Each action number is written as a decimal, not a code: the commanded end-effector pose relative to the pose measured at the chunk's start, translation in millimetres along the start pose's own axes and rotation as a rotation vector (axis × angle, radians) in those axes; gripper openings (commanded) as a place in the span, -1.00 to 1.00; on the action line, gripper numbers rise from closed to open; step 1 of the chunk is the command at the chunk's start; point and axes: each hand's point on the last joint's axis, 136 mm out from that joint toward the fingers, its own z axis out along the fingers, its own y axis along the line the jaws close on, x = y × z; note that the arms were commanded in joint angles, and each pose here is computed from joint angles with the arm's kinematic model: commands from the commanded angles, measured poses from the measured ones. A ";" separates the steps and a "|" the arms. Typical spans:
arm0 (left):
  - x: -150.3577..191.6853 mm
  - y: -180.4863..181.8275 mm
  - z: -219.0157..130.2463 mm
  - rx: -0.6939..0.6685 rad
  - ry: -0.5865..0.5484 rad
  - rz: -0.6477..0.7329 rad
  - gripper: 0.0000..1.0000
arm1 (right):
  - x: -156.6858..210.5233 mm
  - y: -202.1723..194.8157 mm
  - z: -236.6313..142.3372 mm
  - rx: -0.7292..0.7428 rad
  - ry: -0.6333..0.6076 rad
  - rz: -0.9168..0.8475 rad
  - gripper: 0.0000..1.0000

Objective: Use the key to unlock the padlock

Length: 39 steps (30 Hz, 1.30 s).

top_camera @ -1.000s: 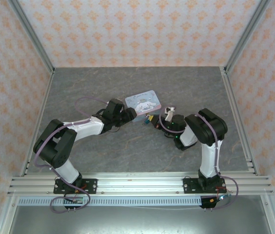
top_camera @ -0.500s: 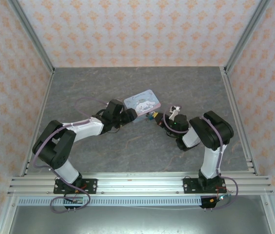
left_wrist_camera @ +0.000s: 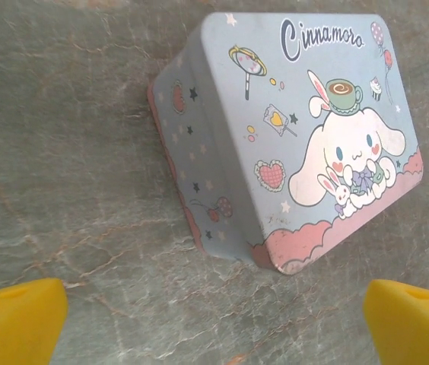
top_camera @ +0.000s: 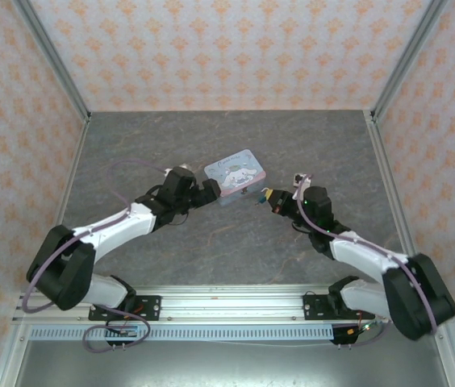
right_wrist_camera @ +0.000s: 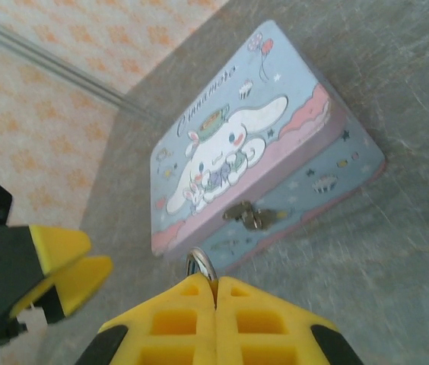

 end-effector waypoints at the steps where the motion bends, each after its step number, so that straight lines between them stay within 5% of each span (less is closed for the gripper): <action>1: -5.4 10.5 -12.2 -0.027 -0.070 0.062 1.00 | 49.7 -23.7 -21.0 0.131 0.238 0.001 -1.00; 9: -9.3 12.3 -32.4 -0.029 -0.119 0.132 1.00 | 107.8 -43.9 -51.1 0.273 0.453 0.175 -1.00; 21: -6.5 15.6 -31.4 -0.035 -0.114 0.131 1.00 | 103.9 -67.7 -33.9 0.362 0.400 0.144 -0.97; 30: -29.9 13.3 -70.2 -0.041 -0.236 0.174 1.00 | 54.8 -61.2 -45.4 0.395 0.255 0.039 -0.15; 39: -78.5 42.7 -144.8 -0.194 -0.571 0.218 1.00 | -42.9 -49.1 -79.3 0.524 -0.003 -0.269 0.27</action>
